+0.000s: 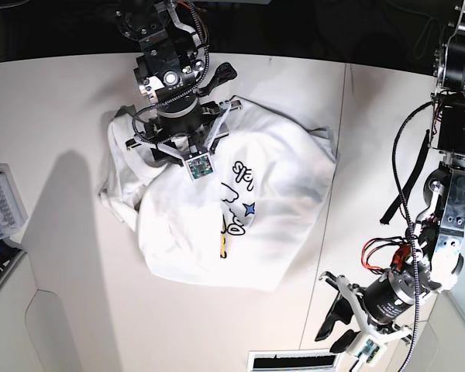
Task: Layout the t-shirt on the table in an organized manner, then fold the t-shirt properly
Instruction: 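Carry the t-shirt with the left gripper toward the right gripper, then grasp the t-shirt hem with the right gripper and pull it away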
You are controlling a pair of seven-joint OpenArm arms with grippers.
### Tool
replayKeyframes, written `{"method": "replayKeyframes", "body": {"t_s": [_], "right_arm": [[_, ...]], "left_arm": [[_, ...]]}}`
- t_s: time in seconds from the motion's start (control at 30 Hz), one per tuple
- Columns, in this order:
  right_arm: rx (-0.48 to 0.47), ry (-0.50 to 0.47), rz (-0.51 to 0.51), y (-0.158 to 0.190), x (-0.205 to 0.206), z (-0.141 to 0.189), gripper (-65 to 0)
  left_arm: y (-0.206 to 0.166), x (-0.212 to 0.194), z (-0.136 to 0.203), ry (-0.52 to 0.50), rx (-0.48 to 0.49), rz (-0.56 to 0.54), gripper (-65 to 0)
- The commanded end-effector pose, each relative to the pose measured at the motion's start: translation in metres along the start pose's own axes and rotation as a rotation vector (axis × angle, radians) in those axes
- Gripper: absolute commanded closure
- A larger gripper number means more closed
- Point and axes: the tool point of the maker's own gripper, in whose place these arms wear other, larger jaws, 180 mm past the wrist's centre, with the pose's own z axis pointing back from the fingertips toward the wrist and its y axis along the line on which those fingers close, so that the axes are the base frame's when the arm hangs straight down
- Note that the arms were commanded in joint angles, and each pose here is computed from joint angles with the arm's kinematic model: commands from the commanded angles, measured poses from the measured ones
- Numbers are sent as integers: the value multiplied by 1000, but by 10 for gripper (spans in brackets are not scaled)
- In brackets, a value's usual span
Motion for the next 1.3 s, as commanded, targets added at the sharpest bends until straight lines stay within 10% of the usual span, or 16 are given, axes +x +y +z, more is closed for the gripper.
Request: {"method": "replayKeyframes", "body": {"t_s": [0.0,0.2,0.67,1.27], "right_arm": [[35,-47,-36,5,14,4,-295],[211,-37,-235,41,17,12,-295],[76,-82,-322,-12,10,23,-295],[237,-103,-604,-13,-1,16,-295]], "left_arm": [[11,17,2,-48,21,-9,-251],[-10,-17,9,10,-11,20,-251],[-12,-35,16,56,-10,-12,-251],[-12,-32,16,35,-9,-15,-251]]}}
